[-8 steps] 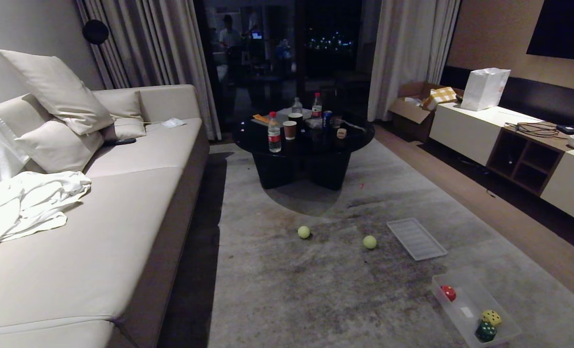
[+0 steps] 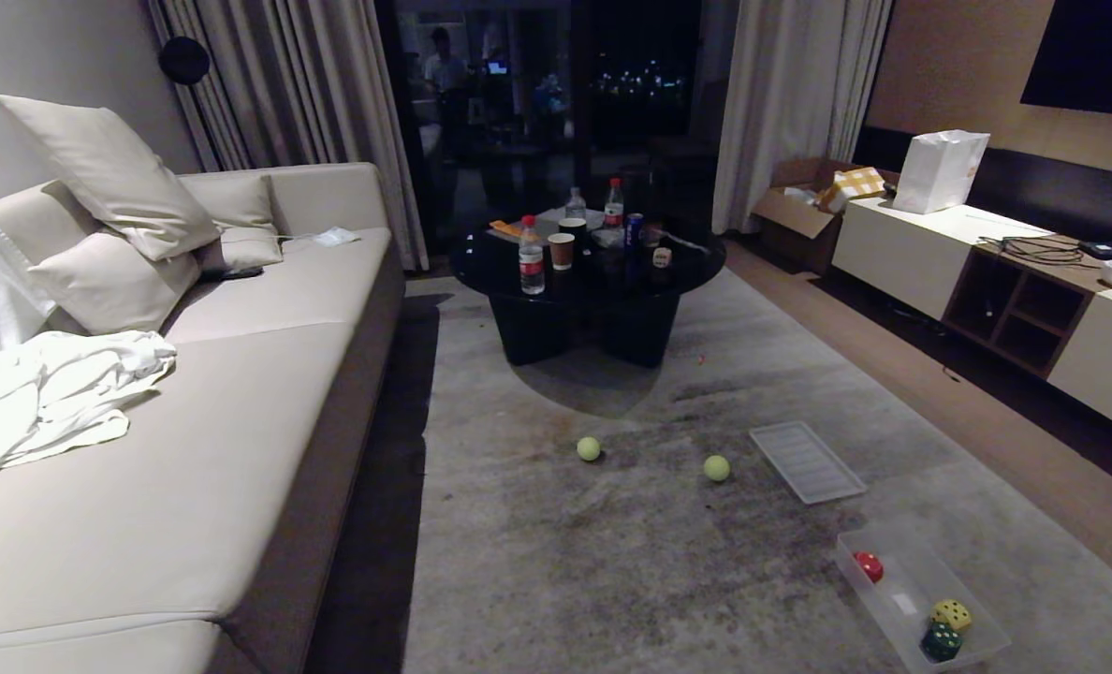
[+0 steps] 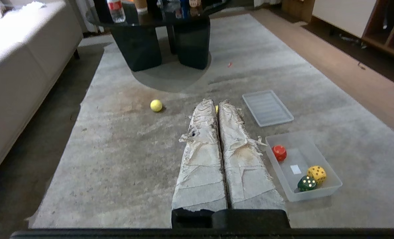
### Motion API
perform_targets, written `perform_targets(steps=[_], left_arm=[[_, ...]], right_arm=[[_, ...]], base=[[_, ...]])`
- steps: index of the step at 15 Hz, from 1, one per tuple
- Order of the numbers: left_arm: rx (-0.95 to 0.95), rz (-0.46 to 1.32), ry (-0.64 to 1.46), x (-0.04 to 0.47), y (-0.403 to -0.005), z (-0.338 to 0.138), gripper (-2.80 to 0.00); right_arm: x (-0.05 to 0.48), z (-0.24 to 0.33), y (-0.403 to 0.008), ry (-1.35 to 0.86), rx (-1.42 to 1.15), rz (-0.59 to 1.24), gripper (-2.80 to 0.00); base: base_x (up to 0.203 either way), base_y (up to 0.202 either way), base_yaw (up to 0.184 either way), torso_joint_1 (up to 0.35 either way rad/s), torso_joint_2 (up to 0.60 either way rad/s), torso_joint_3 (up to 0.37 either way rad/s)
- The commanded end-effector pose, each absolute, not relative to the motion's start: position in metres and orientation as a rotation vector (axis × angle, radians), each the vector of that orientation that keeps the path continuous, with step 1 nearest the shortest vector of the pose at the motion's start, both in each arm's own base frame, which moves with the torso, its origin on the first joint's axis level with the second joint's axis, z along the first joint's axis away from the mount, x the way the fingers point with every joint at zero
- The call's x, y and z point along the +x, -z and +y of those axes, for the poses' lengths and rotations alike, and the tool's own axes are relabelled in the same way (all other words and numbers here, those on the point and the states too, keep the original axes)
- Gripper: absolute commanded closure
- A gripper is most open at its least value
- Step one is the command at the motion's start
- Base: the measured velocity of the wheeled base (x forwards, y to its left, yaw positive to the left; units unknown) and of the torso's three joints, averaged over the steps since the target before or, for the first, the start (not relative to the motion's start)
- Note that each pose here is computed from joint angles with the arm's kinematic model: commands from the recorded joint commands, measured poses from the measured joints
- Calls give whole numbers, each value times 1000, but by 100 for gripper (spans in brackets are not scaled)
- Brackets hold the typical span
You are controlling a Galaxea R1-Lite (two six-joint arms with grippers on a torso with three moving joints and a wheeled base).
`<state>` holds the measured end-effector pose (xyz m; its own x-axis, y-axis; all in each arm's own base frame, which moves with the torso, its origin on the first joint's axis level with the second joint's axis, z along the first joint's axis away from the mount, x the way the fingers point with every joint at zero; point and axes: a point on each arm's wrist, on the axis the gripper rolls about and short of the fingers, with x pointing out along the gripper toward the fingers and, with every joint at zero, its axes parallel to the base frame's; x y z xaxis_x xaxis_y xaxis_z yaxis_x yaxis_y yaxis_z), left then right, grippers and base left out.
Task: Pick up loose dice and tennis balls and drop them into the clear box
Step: Find toys out of the box
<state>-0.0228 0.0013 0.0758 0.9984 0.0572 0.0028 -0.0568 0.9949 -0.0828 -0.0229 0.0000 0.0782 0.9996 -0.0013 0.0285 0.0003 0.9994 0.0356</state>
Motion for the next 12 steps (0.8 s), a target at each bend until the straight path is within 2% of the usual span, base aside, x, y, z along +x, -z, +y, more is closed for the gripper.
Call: perform_targets(steps=[1, 12], left_arm=[[-83, -2, -57, -23, -75, 1, 0], [-90, -3, -58, -23, -75, 1, 0]], right_arm=[[-22, 0, -75, 0, 35, -19, 0], [-22, 0, -75, 0, 35, -18, 0]], base=[[0, 0, 0, 4, 4, -108], [0, 0, 0, 1, 2, -191]])
